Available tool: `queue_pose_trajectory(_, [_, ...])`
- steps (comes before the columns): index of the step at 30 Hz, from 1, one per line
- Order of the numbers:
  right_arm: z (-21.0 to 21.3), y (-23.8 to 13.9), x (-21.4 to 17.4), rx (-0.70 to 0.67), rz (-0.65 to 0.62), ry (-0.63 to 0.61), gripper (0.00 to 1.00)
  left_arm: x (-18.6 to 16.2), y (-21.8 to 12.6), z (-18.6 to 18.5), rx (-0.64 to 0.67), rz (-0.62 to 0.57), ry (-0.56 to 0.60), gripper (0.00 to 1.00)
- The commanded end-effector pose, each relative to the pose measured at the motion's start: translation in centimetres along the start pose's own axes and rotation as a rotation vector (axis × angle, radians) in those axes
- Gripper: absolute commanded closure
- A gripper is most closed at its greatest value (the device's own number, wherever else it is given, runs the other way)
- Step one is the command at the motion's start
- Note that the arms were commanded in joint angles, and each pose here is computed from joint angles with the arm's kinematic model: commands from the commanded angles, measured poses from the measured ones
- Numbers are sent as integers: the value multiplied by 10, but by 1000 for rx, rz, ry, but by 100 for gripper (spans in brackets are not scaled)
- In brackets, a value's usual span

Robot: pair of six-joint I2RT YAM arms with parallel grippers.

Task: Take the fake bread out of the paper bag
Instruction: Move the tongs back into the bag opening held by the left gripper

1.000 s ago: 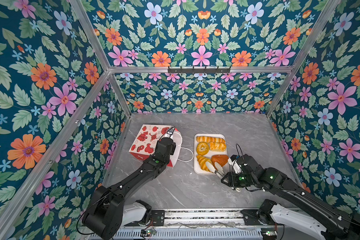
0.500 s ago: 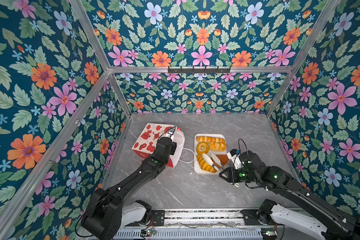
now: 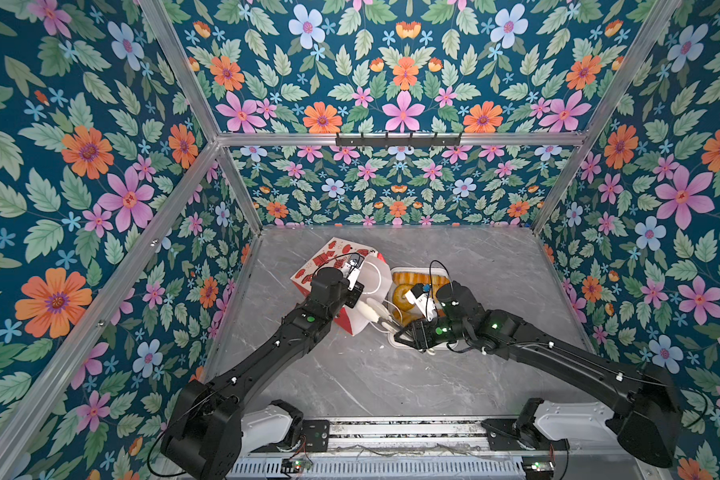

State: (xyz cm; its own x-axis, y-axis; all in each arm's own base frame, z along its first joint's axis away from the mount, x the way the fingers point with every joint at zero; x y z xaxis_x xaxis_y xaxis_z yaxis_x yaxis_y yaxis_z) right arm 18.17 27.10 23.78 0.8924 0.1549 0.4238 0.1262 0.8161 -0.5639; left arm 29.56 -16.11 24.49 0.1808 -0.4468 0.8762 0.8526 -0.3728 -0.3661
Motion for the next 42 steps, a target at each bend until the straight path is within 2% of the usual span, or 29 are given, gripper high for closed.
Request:
queue_pose_trajectory(1, [2, 12, 11, 30, -28, -37, 62, 1, 2, -8, -69, -18, 35, 100])
queue_pose_trajectory(13, [-13, 56, 35, -40, -36, 0, 62, -5, -11, -15, -130, -42, 39, 100])
queue_pose_trajectory(19, [-18, 80, 45, -86, -26, -18, 59, 1, -7, -17, -143, -46, 13, 100])
queue_pose_trajectory(22, [-18, 80, 53, -113, -55, -52, 56, 2, -5, -17, -153, -48, 7, 100])
queue_pose_trajectory(29, [-40, 102, 59, -240, -29, -107, 55, 4, -3, -18, -159, -51, -10, 100])
queue_pose_trajectory(42, [-49, 128, 63, -251, -49, -136, 55, 11, -2, -17, -164, -56, -46, 100])
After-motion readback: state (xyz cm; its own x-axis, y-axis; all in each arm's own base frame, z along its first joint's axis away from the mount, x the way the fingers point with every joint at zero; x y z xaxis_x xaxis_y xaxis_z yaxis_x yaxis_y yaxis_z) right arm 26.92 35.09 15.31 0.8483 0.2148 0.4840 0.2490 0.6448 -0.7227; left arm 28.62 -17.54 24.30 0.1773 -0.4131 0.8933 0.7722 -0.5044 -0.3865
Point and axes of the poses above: each gripper's point midway between its finger pads, its own y axis out along the fingers, its own z axis along the line the jaws close on, x = y × z, the point moved 7 cm from there along -y, back along the fingers, and after that the axes turned 3 degrees about y, right-handed, at the moved point
